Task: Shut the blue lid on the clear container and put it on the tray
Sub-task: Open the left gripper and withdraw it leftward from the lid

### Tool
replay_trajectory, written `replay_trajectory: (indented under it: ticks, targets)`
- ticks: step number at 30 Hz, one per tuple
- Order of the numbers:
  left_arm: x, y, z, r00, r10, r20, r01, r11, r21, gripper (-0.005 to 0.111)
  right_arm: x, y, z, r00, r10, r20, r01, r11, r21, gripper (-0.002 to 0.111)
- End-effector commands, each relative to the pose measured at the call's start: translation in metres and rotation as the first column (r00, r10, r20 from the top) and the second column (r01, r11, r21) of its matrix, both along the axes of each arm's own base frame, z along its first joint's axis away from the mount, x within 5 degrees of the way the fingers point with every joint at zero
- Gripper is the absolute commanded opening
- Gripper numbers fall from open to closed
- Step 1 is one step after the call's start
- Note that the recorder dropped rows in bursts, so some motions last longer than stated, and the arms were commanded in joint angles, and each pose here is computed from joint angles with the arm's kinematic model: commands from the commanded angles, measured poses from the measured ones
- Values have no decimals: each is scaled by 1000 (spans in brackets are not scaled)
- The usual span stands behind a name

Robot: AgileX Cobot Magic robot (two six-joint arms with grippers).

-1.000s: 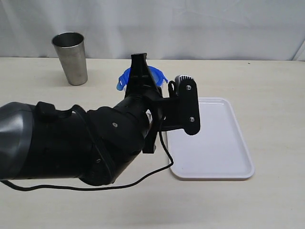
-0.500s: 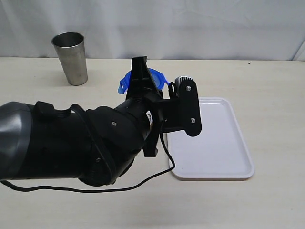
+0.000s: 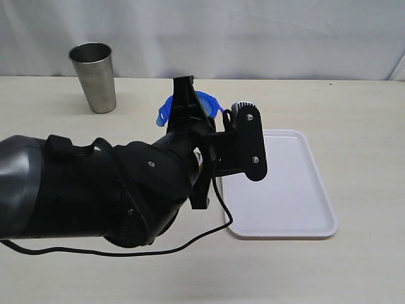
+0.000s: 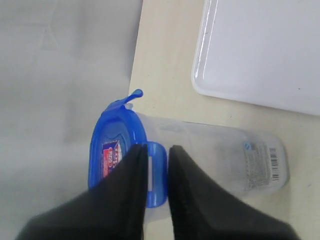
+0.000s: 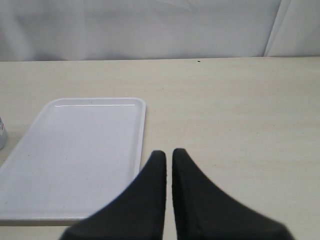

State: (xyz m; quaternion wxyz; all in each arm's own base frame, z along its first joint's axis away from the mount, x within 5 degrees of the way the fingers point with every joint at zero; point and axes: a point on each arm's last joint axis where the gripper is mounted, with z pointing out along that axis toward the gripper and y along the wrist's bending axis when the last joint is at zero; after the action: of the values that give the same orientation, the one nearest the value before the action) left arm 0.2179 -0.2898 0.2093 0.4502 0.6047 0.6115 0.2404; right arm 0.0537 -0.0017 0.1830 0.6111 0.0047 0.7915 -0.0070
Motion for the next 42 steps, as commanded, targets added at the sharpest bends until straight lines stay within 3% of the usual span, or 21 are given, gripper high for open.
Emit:
replay_trajectory:
  ticks: [1, 6, 19, 33, 36, 42]
  targets:
    - [-2, 1, 2, 1000, 17, 4, -17, 1000, -6, 36, 0, 0, -1, 1000, -1, 1, 1, 1000, 0, 5]
    - [-3, 2, 1, 999, 36, -11, -36, 999, -13, 52, 0, 0, -1, 1000, -1, 1, 1, 1000, 0, 5]
    - [-9, 16, 20, 987, 132, -90, -140, 987, -80, 53, 0, 0, -1, 1000, -1, 1, 1, 1000, 0, 5]
    - [-36, 47, 63, 940, 163, -299, -218, 962, -162, 52, 0, 0, -1, 1000, -1, 1, 1, 1000, 0, 5]
    - [-44, 58, 82, 937, 155, -313, -232, 945, -228, 45, 0, 0, -1, 1000, -1, 1, 1, 1000, 0, 5]
    - [-62, 91, 96, 954, 7, -298, -140, 893, -428, 16, 0, 0, -1, 1000, -1, 1, 1, 1000, 0, 5]
